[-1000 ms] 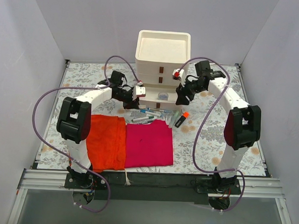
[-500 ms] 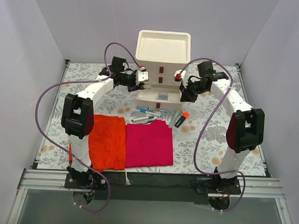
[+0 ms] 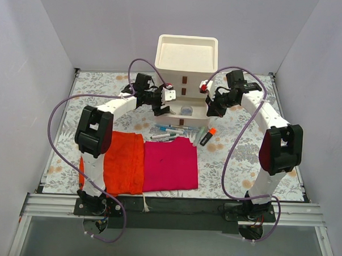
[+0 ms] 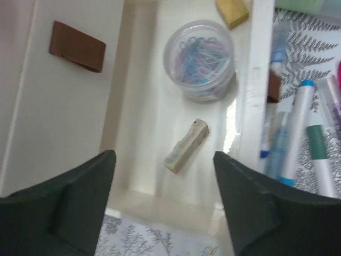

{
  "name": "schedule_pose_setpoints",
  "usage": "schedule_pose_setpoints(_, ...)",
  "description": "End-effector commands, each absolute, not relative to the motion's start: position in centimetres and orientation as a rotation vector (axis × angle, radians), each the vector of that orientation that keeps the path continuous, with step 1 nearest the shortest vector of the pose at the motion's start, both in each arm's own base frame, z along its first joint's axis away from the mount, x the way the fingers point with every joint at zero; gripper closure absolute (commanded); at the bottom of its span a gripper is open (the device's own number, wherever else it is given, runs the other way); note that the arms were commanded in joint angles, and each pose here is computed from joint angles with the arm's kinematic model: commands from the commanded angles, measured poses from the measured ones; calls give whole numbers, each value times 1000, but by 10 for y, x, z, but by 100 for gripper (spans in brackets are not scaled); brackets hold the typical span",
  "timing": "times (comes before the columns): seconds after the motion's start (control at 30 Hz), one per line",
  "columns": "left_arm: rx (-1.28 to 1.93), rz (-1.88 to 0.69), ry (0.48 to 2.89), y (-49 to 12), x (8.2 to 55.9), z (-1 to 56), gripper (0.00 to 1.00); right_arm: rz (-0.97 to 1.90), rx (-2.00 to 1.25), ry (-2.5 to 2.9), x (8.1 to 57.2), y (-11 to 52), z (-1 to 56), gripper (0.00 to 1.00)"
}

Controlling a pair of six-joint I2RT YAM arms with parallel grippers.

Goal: Sort the stationery into containers
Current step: Place the stationery in the storage box, then close the drawer in the storage box.

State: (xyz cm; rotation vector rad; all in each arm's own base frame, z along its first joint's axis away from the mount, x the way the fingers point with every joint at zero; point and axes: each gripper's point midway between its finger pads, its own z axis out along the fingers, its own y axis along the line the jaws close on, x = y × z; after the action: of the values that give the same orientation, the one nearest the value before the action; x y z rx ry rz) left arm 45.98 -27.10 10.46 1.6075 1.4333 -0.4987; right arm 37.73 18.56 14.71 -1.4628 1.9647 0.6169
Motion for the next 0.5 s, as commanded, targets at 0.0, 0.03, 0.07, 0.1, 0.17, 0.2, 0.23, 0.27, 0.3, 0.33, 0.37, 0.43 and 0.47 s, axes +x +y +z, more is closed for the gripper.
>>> schedule_pose_setpoints(0.0,1513,-417,1380,-271,468,160,20,666,-1455,1898,367,193,165,99)
schedule_pose_setpoints(0.03,1456,-393,1414,-267,471,169,20,681,-1459,1891,365,195,165,99)
schedule_pose_setpoints(0.07,1415,-382,1448,-261,468,169,20,707,-1468,1876,362,198,165,99)
schedule_pose_setpoints(0.1,1358,-337,1416,-259,475,185,20,709,-1500,1857,358,198,160,99)
schedule_pose_setpoints(0.17,1218,-280,1461,-243,468,203,19,717,-1550,1813,350,203,152,99)
schedule_pose_setpoints(0.2,1170,-249,1438,-238,467,215,18,726,-1582,1809,342,202,140,99)
schedule_pose_setpoints(0.23,1121,-195,1432,-226,464,231,18,728,-1602,1795,338,205,136,99)
schedule_pose_setpoints(0.27,1076,-216,1490,-220,454,219,18,731,-1619,1792,334,205,131,99)
schedule_pose_setpoints(0.3,1039,-200,1508,-215,452,220,18,735,-1640,1781,331,205,126,99)
schedule_pose_setpoints(0.33,999,-179,1515,-207,448,229,18,748,-1650,1786,325,206,120,99)
schedule_pose_setpoints(0.37,941,-155,1570,-197,447,223,18,752,-1653,1789,323,206,116,99)
schedule_pose_setpoints(0.43,896,-141,1652,-185,436,203,18,750,-1657,1783,322,210,108,99)
schedule_pose_setpoints(0.47,841,-115,1679,-176,433,205,19,744,-1653,1782,324,212,106,99)
